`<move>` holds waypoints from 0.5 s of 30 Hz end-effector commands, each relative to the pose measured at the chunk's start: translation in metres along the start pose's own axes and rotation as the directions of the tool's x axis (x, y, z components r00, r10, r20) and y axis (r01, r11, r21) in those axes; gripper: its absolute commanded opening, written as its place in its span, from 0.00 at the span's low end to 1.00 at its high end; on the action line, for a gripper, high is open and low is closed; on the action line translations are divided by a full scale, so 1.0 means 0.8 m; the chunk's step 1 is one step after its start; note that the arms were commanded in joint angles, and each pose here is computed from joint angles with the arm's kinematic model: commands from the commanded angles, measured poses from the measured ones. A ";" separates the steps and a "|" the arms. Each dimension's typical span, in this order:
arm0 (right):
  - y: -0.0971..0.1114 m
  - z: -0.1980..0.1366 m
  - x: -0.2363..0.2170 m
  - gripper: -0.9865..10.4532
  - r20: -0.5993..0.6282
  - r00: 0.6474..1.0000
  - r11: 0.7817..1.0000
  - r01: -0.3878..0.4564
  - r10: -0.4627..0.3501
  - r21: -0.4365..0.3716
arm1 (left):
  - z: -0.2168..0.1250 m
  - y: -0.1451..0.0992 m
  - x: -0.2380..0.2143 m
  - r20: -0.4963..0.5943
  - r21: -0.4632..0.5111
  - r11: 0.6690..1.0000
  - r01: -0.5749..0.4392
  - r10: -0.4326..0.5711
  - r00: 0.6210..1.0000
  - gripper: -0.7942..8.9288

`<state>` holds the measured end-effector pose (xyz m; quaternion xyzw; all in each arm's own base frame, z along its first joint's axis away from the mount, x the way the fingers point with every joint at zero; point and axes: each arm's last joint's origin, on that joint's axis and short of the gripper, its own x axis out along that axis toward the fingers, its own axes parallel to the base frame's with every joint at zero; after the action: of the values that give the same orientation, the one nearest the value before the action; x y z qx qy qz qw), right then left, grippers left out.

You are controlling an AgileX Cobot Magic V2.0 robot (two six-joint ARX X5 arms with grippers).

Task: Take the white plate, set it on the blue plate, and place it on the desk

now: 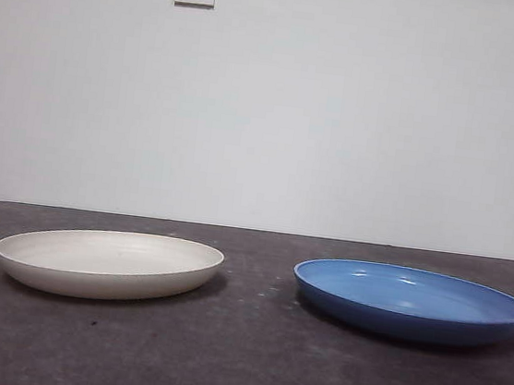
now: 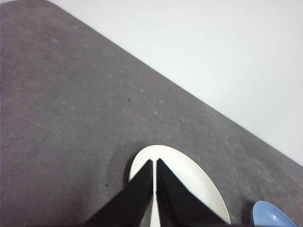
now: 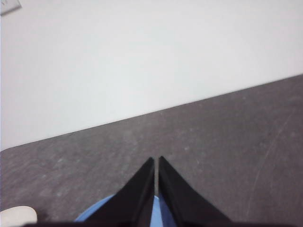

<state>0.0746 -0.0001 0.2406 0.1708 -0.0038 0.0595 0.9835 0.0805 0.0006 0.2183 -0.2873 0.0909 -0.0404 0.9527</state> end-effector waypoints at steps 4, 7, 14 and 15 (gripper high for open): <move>0.017 0.042 0.000 0.09 -0.058 0.998 0.998 -0.020 0.016 -0.068 | 0.043 -0.032 -0.013 -0.035 0.141 0.989 0.038 -0.033 0.999 0.09; 0.022 0.059 0.005 0.09 -0.133 0.991 0.996 -0.027 0.015 -0.090 | 0.059 -0.044 -0.012 -0.121 0.196 0.980 0.043 -0.020 0.992 0.09; 0.032 0.084 0.028 0.09 -0.362 0.928 0.984 -0.136 0.086 -0.115 | 0.088 -0.064 0.004 -0.336 0.271 0.950 0.154 -0.056 0.940 0.09; 0.033 0.087 0.031 0.09 -0.396 0.913 0.981 -0.155 0.099 -0.114 | 0.091 -0.066 0.008 -0.362 0.269 0.948 0.171 -0.065 0.930 0.09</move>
<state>0.0952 0.0041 0.3116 0.1094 0.1750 0.1440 0.9678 0.0983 -0.0042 0.2999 -0.1651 0.2425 -0.1465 0.9447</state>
